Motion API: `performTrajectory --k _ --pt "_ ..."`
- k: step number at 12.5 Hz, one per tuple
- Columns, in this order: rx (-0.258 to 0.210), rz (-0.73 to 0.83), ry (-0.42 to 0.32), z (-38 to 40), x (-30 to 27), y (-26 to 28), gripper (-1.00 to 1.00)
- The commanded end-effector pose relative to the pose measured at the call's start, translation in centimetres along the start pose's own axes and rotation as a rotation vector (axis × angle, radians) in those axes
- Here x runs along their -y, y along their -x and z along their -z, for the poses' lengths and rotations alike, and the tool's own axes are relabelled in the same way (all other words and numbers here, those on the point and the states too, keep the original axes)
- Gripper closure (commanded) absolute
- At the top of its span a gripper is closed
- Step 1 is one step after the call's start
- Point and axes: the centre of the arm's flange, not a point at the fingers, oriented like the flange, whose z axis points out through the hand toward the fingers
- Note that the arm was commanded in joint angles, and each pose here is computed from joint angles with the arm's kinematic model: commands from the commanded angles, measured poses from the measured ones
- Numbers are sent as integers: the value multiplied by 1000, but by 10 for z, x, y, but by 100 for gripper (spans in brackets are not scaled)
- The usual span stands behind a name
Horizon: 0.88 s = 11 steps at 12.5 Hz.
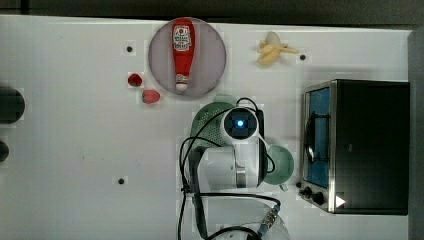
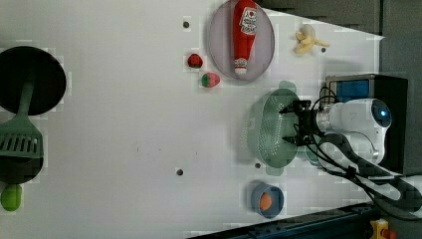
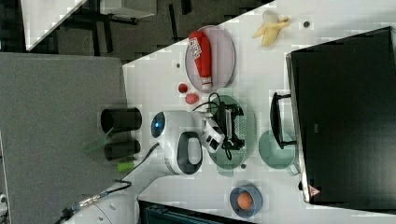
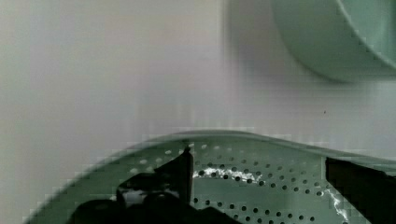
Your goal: Drag strainer left to right.
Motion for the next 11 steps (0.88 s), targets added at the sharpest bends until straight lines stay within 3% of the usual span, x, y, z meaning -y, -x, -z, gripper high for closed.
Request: performTrajectory --k 1,4,8,11 --pt "-10 7 -50 16 4 -31 -100" --pt "-16 158 -83 43 10 -12 -100" --pt "-68 467 -124 143 10 3 -100" --pt "-13 434 -123 236 -9 8 -100"
